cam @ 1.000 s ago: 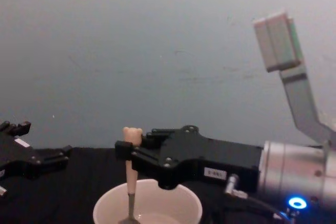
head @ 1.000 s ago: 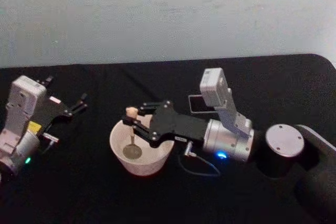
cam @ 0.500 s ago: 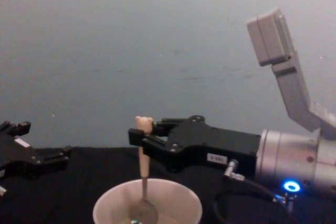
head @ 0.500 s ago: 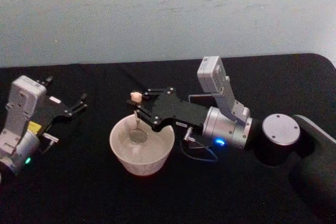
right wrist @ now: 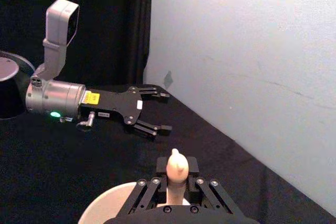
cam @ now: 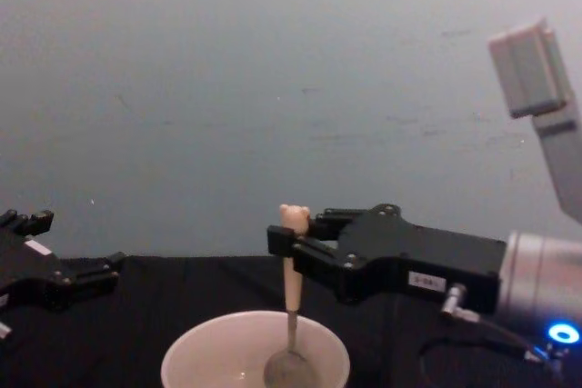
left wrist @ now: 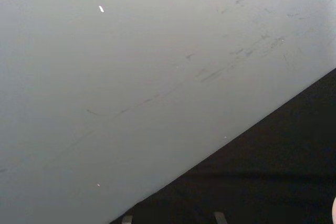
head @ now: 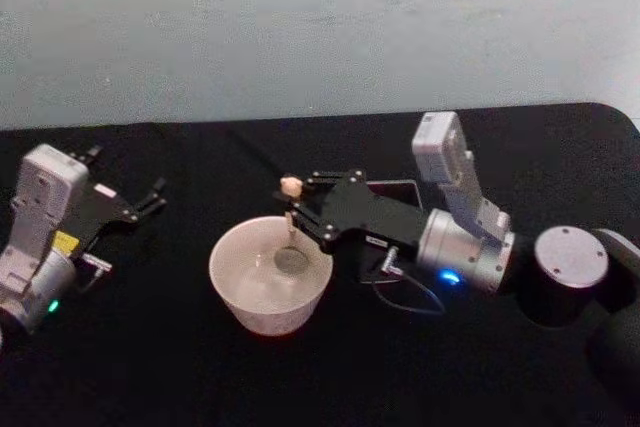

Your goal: Pick up the stirring spoon with one hand, stir inside the cup, then place it back in its original position.

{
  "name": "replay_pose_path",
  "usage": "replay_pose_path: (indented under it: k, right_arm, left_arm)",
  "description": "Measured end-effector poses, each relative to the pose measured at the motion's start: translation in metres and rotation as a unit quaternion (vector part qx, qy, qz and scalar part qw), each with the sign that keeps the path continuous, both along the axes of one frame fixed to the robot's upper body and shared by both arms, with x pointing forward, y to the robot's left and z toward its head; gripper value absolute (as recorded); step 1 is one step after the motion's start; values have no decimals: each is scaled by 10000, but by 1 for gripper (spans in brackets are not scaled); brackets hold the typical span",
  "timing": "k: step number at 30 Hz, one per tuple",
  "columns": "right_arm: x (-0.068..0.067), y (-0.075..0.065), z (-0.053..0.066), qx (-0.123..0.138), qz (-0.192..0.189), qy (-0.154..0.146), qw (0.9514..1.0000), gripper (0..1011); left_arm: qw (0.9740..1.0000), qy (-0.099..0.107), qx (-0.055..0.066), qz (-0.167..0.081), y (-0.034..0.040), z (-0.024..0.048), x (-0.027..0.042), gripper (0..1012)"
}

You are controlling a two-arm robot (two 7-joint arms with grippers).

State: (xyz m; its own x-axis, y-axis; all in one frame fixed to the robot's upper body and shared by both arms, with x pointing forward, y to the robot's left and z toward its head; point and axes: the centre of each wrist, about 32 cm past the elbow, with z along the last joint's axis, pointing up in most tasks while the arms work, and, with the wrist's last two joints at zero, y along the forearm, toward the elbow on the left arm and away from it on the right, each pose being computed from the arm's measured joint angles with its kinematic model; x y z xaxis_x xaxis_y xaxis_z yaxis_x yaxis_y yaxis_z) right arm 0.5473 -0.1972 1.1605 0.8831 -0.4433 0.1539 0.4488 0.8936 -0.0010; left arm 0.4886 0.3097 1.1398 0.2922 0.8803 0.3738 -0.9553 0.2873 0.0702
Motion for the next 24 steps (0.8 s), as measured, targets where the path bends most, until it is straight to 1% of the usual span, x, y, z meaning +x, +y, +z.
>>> replay_pose_path:
  k: [6,12,14,15,16,19,24]
  right_arm:
    - [-127,-82,-4,53,32,56,10000,211]
    - [-218,-80,-18,65,180,111,9998,211]
    - [-237,-68,-19,76,223,122,9996,211]
    - [-263,-37,-14,97,300,130,9994,211]
    - [-263,-37,-14,97,300,130,9994,211]
    - [-282,24,-4,135,407,134,9990,211]
    - [-254,125,22,182,501,109,9985,211]
  left_arm:
    - [10000,0,0,0,0,0,0,1001]
    - [10000,0,0,0,0,0,0,1001]
    - [10000,0,0,0,0,0,0,1001]
    - [10000,1,0,0,0,0,0,1001]
    - [10000,0,0,0,0,0,0,1002]
    - [10000,0,0,0,0,0,0,1001]
    - [10000,0,0,0,0,0,0,1001]
